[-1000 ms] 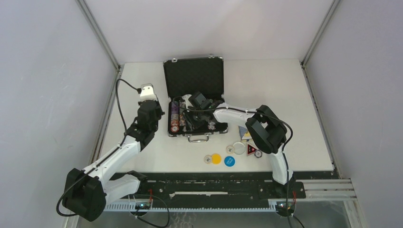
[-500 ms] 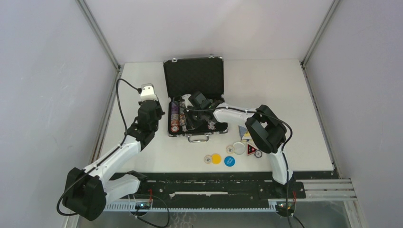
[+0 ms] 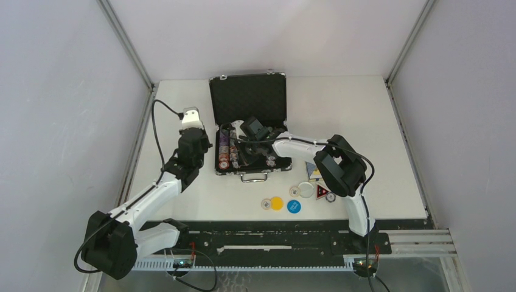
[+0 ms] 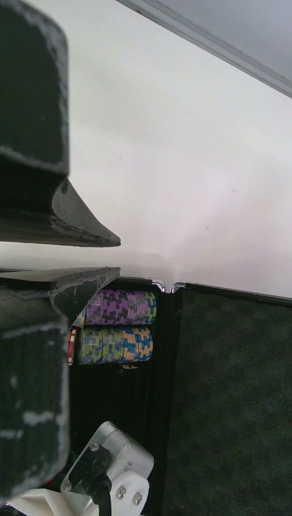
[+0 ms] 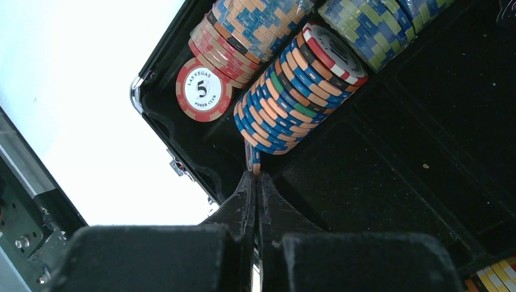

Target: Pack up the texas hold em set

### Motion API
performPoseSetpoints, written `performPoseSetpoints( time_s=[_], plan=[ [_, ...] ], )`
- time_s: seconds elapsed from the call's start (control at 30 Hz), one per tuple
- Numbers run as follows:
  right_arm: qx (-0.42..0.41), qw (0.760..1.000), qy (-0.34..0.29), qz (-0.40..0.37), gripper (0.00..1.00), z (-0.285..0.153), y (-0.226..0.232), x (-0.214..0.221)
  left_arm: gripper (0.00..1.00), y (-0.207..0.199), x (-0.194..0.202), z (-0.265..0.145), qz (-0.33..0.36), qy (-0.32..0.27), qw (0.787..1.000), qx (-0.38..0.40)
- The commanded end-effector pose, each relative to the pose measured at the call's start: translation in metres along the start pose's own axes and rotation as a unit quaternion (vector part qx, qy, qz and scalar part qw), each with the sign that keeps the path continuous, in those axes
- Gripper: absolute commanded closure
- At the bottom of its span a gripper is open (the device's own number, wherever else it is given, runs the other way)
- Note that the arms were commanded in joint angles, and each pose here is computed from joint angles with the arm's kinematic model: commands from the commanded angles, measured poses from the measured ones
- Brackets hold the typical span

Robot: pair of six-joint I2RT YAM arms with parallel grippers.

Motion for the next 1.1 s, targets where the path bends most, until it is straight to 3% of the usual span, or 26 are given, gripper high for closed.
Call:
performPoseSetpoints(
  time_s=[0.0,1.07],
  plan=[
    [0.038,0.998,-0.02,-0.04,1.0,-0.002,-0.007,-0.011,0.77,0.0,-0.002,0.002,-0.009,-0.01,1.0,0.004],
    [0.11,0.983,-0.085,-0.121,1.0,0.003,-0.007,-0.033,0.77,0.001,0.003,0.002,-0.007,-0.008,1.0,0.003]
  ],
)
Point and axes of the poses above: each gripper's point midway between its finger pads, its own z axis out along the fingers, its own y axis along the line the jaws close on, x = y × z, the point moved 3 cm from there along -z, back along the fingers, and after that the axes turned 6 degrees about -z, right-handed, at the moved point
